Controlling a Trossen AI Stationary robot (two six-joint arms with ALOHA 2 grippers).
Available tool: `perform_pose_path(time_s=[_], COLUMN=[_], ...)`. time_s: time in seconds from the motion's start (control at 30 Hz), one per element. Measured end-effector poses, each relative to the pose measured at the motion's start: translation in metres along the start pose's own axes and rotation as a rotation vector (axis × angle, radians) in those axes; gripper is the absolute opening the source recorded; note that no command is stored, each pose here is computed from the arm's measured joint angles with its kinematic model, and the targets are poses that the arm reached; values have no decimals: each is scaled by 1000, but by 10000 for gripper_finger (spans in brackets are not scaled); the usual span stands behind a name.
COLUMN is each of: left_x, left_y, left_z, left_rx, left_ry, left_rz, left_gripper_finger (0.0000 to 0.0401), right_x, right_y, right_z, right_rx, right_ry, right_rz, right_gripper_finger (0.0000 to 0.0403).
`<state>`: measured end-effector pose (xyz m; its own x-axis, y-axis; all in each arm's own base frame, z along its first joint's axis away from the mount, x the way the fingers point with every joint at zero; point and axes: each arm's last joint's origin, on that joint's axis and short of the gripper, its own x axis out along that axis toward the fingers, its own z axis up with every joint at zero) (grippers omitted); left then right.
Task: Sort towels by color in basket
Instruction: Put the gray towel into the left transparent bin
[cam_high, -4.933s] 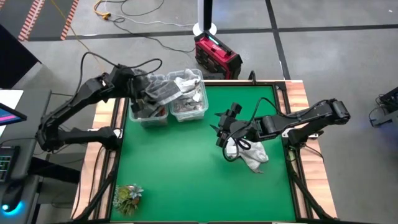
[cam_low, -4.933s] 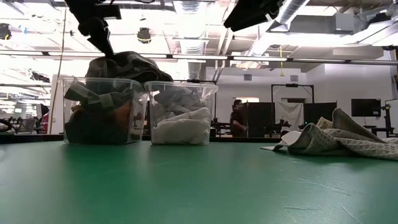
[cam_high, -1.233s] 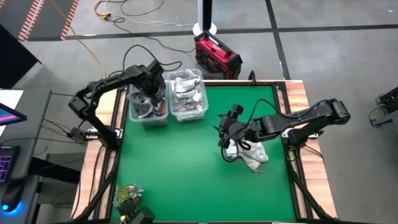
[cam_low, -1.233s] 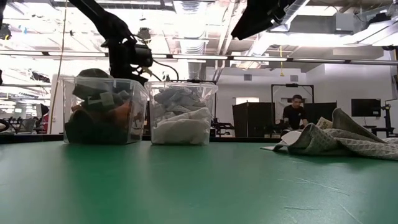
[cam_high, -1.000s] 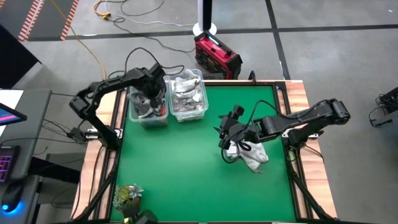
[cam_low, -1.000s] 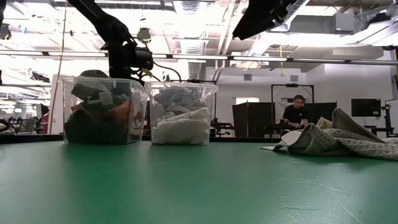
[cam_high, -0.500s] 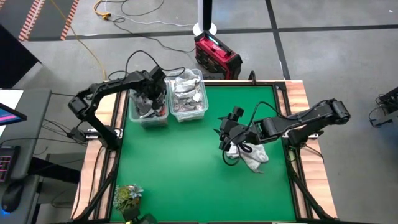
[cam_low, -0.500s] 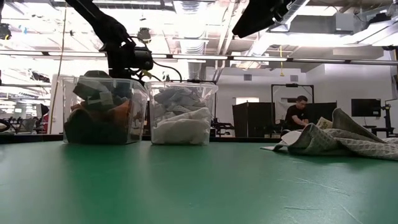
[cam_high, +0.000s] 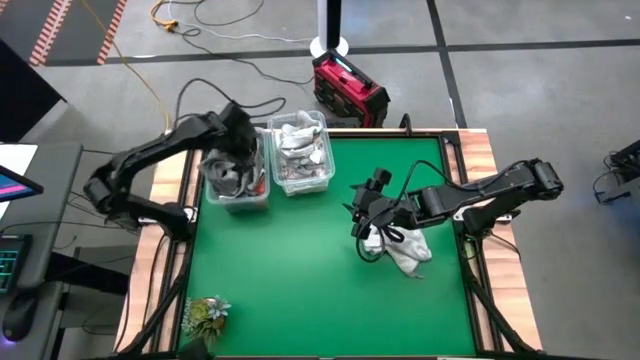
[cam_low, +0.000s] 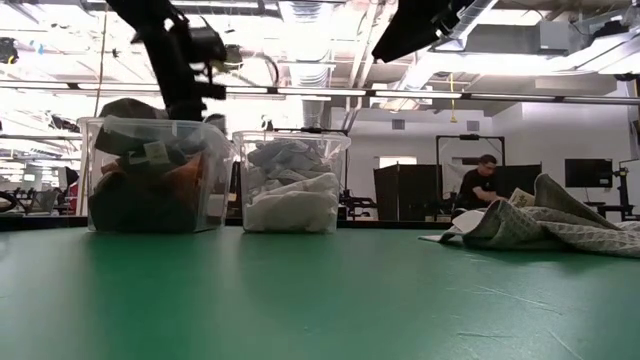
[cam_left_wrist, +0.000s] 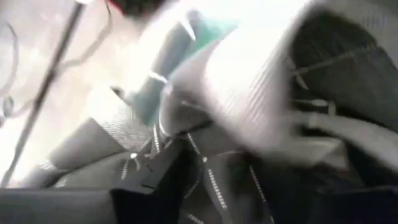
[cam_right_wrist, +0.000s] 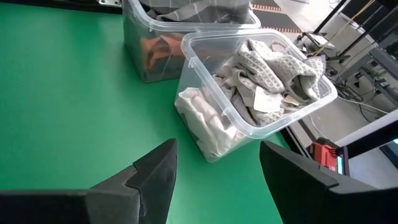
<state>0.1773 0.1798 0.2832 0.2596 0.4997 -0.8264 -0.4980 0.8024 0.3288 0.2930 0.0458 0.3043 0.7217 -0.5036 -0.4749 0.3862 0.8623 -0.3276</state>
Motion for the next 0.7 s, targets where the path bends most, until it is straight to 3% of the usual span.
perform_pose_path(time_s=[0.3,0.43,0.57,0.7], left_x=[-70,-90,-93,-79], left_y=[-3,-8,-17,-23], left_z=[-12,-24,-38,-46], left_rx=[56,78,125,94], left_ry=[-250,-306,-200,-22], left_rz=[46,5,-88,-149], left_gripper_finger=[197,197,197,197], right_x=[0,1,1,1], right_y=[0,-1,-1,-1], right_z=[2,3,4,6], right_rx=[-2,3,7,9], right_ry=[-18,-24,-31,-46], right_rz=[2,-2,-3,-2], right_gripper_finger=[260,260,260,260])
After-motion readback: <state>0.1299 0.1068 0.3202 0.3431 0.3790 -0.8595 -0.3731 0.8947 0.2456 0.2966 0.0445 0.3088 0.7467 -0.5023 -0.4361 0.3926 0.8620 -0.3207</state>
